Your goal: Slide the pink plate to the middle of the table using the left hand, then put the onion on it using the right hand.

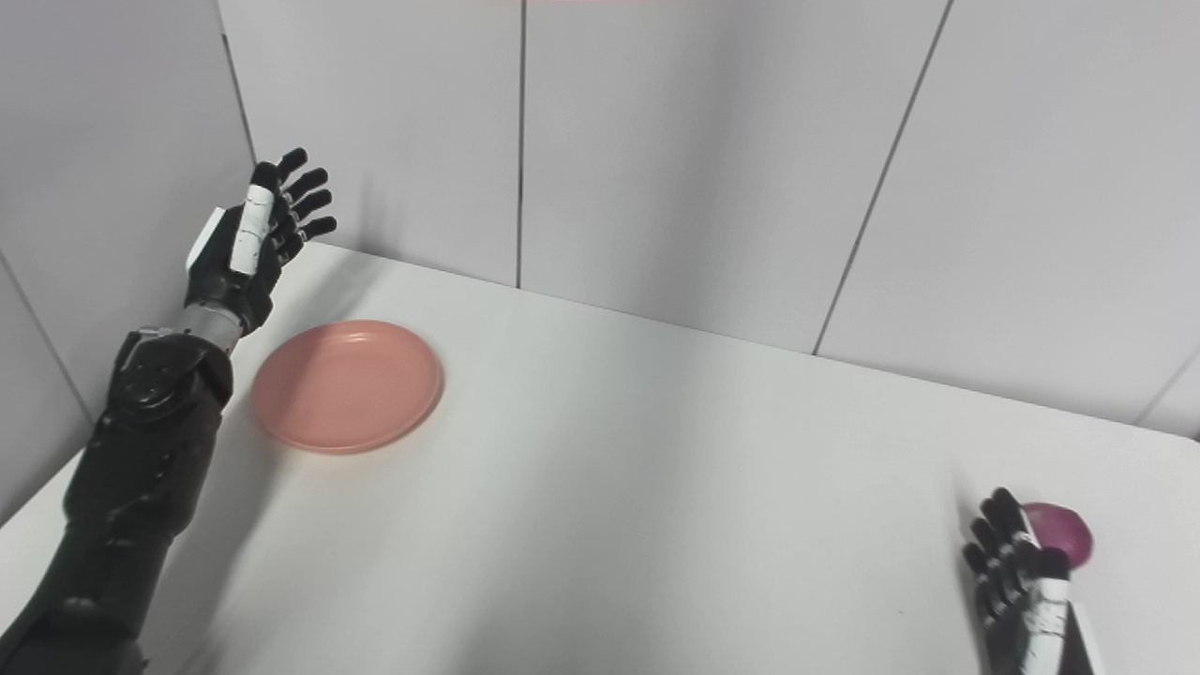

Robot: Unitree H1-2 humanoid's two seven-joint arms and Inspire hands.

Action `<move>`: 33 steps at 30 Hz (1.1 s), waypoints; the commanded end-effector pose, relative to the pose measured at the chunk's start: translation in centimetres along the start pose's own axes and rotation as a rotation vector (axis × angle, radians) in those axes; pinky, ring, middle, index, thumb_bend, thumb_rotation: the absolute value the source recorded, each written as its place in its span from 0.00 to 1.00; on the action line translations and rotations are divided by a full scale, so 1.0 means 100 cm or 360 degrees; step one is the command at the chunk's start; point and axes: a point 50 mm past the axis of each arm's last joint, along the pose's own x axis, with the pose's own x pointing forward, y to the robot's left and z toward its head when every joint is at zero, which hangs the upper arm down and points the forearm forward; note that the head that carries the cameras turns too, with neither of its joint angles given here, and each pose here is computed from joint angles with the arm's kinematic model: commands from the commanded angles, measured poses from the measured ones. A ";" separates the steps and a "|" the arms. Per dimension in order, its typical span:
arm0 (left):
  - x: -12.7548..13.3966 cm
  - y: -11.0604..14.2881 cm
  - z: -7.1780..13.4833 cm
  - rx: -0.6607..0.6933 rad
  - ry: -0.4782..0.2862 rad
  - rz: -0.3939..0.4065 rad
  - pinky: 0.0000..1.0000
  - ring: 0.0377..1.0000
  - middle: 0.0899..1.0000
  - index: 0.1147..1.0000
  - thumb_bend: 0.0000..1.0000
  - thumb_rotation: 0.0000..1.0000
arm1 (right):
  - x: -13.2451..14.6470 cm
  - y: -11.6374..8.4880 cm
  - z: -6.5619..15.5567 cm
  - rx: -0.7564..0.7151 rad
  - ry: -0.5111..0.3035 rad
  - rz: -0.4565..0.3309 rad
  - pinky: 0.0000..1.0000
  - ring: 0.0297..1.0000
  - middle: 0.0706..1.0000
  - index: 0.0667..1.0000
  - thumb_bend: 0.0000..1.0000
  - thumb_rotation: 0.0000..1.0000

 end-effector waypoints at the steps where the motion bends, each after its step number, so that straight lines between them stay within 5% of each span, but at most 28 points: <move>1: 0.022 0.011 0.039 0.0027 -0.0230 0.0034 0.88 0.87 0.88 0.87 0.97 0.90 | -0.037 -0.001 -0.052 0.0074 0.0274 -0.0059 1.00 1.00 0.98 0.98 0.96 1.00; 12: 0.033 0.053 0.035 0.0113 -0.0264 0.0219 0.72 0.76 0.79 0.79 0.88 0.86 | -0.040 -0.003 -0.051 0.0090 0.0272 -0.0055 1.00 0.98 0.96 0.96 0.99 1.00; 33: 0.017 0.072 -0.012 0.0070 -0.0080 0.0340 0.73 0.78 0.77 0.80 0.91 0.85 | -0.042 -0.007 -0.045 0.0095 0.0259 -0.0085 0.99 0.94 0.92 0.92 0.98 0.97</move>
